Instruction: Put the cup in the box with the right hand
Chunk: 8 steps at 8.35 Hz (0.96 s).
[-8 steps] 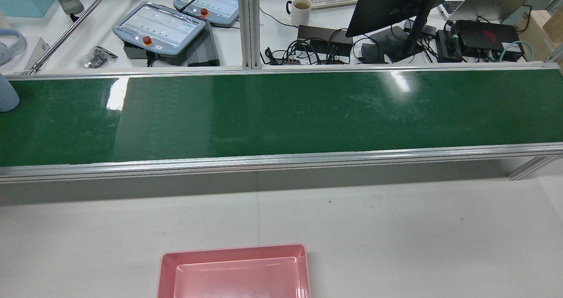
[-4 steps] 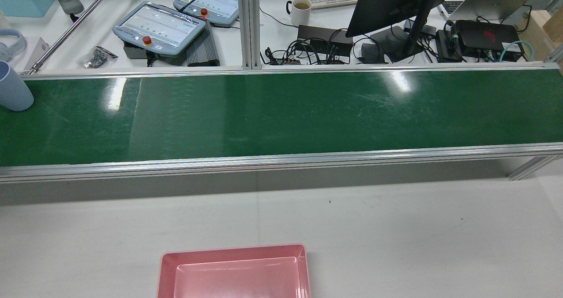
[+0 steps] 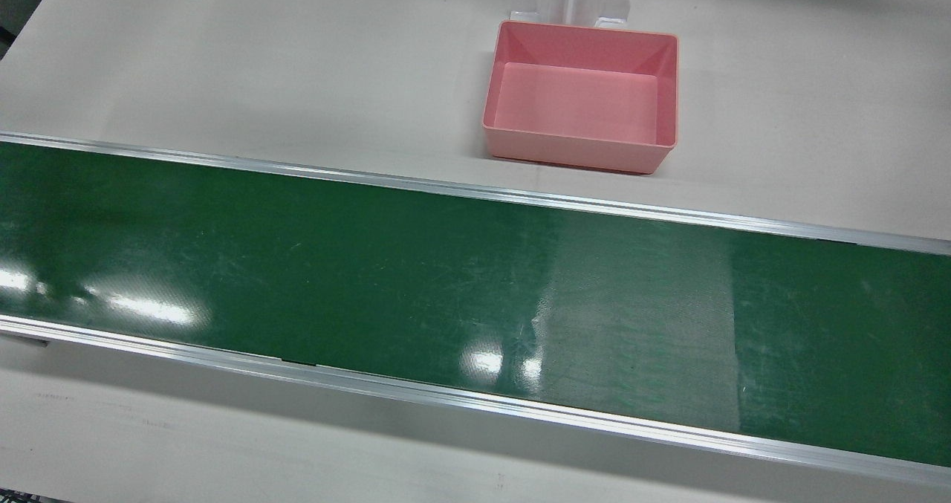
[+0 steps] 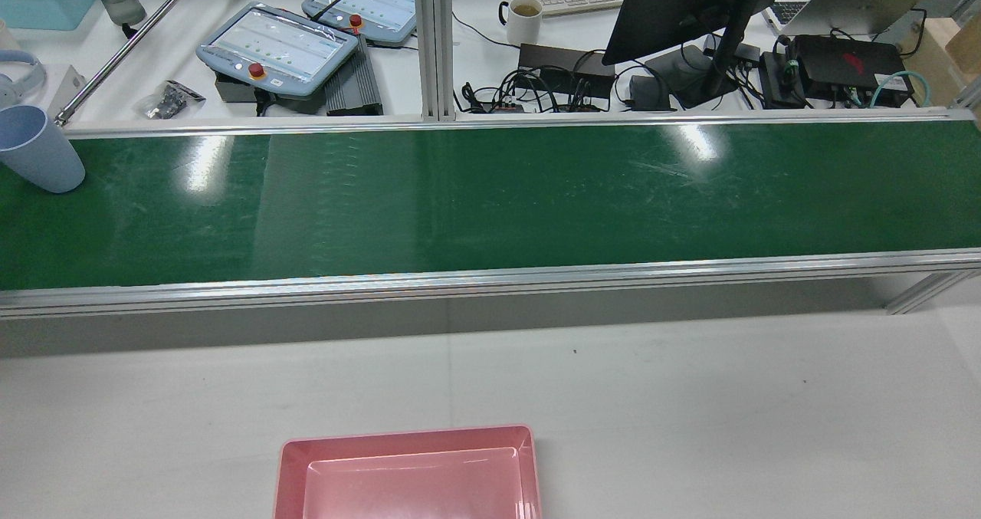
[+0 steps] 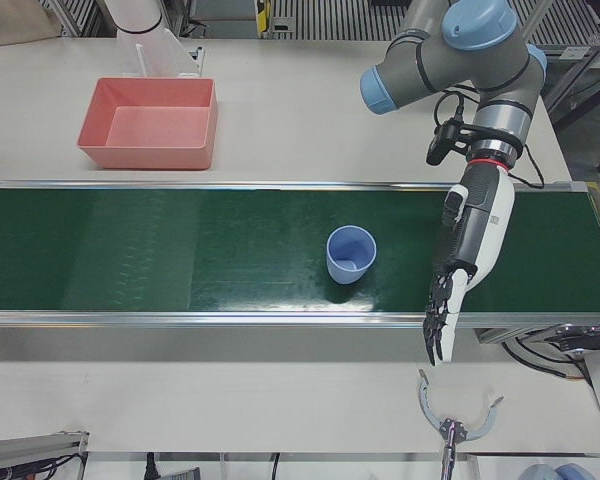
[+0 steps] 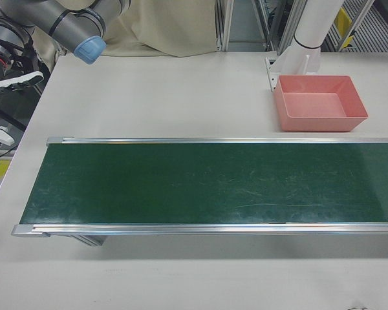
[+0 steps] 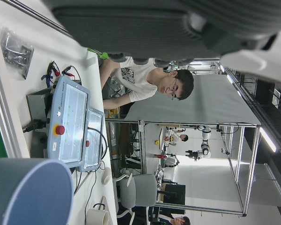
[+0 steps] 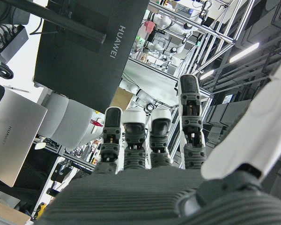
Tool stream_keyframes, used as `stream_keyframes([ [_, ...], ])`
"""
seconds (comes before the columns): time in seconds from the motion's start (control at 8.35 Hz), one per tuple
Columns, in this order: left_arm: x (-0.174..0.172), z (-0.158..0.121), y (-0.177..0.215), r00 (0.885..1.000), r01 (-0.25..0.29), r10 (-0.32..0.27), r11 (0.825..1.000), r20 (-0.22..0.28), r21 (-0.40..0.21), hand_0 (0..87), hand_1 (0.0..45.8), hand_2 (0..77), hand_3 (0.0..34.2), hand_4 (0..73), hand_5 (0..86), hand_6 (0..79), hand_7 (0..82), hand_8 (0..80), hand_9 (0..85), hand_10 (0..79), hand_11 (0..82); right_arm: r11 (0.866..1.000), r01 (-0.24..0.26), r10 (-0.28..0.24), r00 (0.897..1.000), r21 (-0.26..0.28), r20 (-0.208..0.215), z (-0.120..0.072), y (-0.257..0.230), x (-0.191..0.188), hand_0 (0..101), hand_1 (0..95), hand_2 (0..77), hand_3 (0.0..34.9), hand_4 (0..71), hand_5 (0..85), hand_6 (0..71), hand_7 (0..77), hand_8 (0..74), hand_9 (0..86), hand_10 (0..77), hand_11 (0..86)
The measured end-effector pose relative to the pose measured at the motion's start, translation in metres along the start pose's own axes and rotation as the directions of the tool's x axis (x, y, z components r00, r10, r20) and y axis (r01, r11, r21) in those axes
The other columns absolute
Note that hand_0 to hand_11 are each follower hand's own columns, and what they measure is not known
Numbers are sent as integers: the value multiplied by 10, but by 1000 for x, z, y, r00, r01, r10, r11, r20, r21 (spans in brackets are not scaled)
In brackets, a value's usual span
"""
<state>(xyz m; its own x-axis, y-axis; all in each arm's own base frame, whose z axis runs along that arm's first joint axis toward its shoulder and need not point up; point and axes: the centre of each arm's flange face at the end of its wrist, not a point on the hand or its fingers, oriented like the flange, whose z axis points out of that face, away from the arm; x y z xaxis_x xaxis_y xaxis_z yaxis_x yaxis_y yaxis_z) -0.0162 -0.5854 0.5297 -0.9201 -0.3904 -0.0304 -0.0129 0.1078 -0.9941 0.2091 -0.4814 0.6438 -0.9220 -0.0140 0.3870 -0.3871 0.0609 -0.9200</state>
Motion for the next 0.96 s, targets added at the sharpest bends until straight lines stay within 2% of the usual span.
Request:
stream_keyframes([
  [0.96, 0, 0, 0, 1000, 0, 0, 1000, 0, 1, 0, 5, 5, 0, 0, 0, 0, 0, 0, 5, 0, 0, 1000, 0, 0, 1000, -7, -10, 3, 3, 5, 435, 5, 16, 0, 349, 60, 322, 698, 502, 698, 202, 284],
])
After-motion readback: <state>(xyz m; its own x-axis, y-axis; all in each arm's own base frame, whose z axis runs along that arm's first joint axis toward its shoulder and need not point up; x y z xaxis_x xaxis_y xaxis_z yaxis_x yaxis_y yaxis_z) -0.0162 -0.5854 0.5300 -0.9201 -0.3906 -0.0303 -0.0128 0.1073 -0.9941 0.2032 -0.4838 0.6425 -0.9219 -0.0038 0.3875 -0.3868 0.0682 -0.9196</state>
